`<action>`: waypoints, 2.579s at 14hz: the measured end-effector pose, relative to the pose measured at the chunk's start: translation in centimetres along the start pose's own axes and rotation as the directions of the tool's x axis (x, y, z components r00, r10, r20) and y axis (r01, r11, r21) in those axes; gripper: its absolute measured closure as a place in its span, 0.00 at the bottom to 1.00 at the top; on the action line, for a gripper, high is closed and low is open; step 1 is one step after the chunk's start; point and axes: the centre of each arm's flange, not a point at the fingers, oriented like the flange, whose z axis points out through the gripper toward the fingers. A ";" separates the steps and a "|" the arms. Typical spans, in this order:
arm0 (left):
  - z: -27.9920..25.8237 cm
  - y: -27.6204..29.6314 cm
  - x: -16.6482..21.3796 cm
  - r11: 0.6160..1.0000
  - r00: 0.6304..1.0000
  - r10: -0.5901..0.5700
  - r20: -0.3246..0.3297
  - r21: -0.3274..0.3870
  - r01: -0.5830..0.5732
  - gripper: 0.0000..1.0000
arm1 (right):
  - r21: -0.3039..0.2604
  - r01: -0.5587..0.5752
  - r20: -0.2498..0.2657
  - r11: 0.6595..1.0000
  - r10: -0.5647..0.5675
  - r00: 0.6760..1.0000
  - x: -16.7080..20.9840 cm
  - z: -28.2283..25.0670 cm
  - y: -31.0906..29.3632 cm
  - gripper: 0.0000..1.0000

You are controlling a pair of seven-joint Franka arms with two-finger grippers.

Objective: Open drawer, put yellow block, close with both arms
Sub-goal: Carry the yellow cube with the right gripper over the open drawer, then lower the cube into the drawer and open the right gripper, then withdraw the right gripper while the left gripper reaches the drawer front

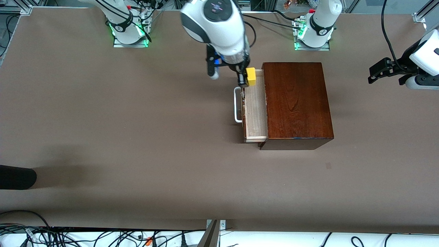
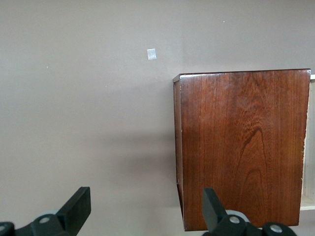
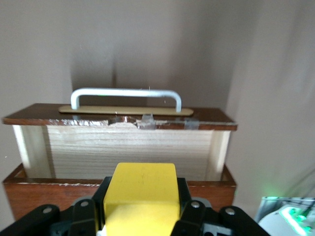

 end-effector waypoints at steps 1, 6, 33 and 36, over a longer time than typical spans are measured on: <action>0.0 0.0 0.0 1.000 1.000 0.000 0.000 0.000 0.000 0.00 | 0.005 -0.010 -0.003 1.000 0.010 1.000 -0.6 1.7 0.1 0.44; 0.0 0.0 0.0 1.000 1.000 0.000 0.000 0.000 0.000 0.00 | 0.007 -0.006 -0.031 1.000 0.006 0.999 -1.1 7.8 0.3 0.44; 1.2 4.0 -0.4 0.974 0.972 0.226 0.070 -0.008 -0.226 0.00 | -0.032 0.206 -0.150 0.978 -0.208 0.966 5.8 -6.3 -4.4 0.00; 3.3 9.6 0.0 0.913 0.910 0.405 0.094 -0.092 -0.397 0.00 | -0.128 0.368 -0.200 0.921 -0.388 0.900 12.6 -11.7 -7.3 0.00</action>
